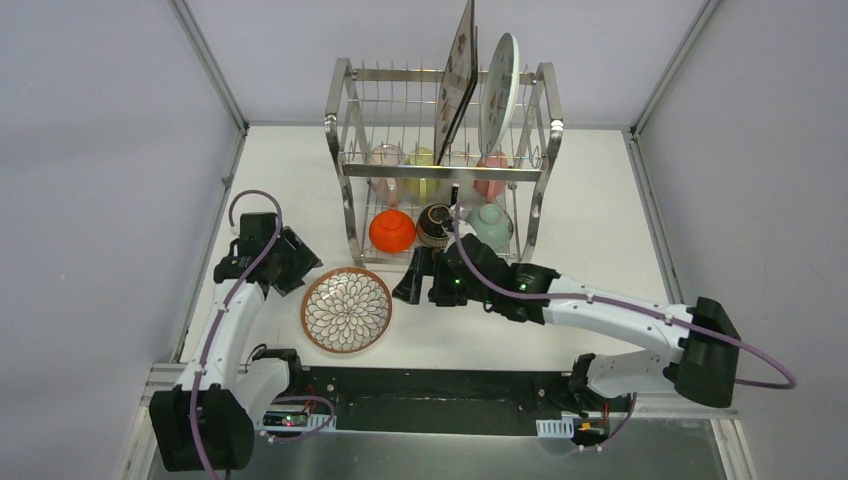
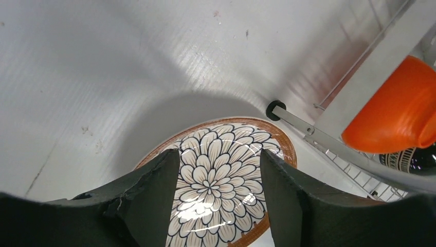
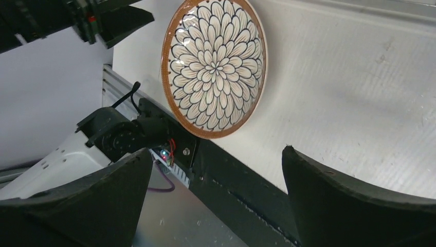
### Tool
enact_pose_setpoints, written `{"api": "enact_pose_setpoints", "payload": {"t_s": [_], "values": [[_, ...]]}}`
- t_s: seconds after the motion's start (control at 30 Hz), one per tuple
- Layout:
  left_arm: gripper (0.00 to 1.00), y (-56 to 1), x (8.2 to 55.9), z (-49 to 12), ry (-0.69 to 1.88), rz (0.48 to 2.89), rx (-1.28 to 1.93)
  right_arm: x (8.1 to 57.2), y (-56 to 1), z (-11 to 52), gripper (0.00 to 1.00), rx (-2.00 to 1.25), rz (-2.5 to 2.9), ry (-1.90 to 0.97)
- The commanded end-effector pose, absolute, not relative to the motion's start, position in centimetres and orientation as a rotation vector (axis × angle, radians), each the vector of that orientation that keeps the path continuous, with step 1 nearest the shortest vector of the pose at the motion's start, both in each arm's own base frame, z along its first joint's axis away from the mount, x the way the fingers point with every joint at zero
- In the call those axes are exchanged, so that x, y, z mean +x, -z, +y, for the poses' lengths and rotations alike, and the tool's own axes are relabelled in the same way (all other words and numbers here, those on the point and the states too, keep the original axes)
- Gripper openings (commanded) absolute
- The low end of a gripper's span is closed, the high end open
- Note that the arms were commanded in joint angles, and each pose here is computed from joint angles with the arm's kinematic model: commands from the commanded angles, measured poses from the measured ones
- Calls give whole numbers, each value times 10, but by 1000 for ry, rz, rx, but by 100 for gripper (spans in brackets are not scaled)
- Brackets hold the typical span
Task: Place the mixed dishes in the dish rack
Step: Move the plate to the center of the board, then pick up the plate at the center of the board.
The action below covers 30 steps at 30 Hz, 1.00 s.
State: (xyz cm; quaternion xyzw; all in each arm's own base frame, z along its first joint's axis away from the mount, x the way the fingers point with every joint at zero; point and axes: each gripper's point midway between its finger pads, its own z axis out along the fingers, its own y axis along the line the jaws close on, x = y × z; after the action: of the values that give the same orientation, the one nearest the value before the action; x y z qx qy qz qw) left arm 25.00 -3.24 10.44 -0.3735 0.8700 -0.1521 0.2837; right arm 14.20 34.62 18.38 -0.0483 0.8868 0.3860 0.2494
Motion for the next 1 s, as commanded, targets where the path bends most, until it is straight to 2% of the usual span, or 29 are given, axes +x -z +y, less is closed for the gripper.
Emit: {"api": "enact_pose_setpoints", "payload": {"t_s": [0.0, 0.17, 0.3, 0.33, 0.37, 0.4, 0.47, 0.7, 0.8, 0.97], "values": [[62, -145, 259, -28, 375, 2257, -715, 162, -200, 379, 96, -94, 2291, -1084], [79, -196, 263, -36, 389, 2161, -373, 164, -170, 402, 92, -106, 2315, -1104], [83, -201, 266, -42, 376, 2144, -238, 164, -145, 423, 89, -146, 2334, -1133], [96, -198, 267, -42, 369, 2141, -225, 166, -140, 427, 83, -131, 2352, -1125], [99, -196, 268, -41, 366, 2140, -239, 168, -133, 431, 83, -126, 2365, -1108], [99, -198, 268, -46, 390, 2141, -215, 169, -122, 429, 77, -129, 2403, -1059], [99, -203, 268, -53, 421, 2130, -151, 172, -109, 430, 72, -124, 2424, -1015], [99, -197, 268, -30, 259, 2117, -251, 176, -88, 438, 44, -88, 2468, -979], [99, -197, 268, -24, 234, 2111, -335, 173, -75, 442, 42, -85, 2502, -979], [99, -196, 264, -28, 252, 2147, -299, 174, -69, 446, 38, -84, 2515, -966]]}}
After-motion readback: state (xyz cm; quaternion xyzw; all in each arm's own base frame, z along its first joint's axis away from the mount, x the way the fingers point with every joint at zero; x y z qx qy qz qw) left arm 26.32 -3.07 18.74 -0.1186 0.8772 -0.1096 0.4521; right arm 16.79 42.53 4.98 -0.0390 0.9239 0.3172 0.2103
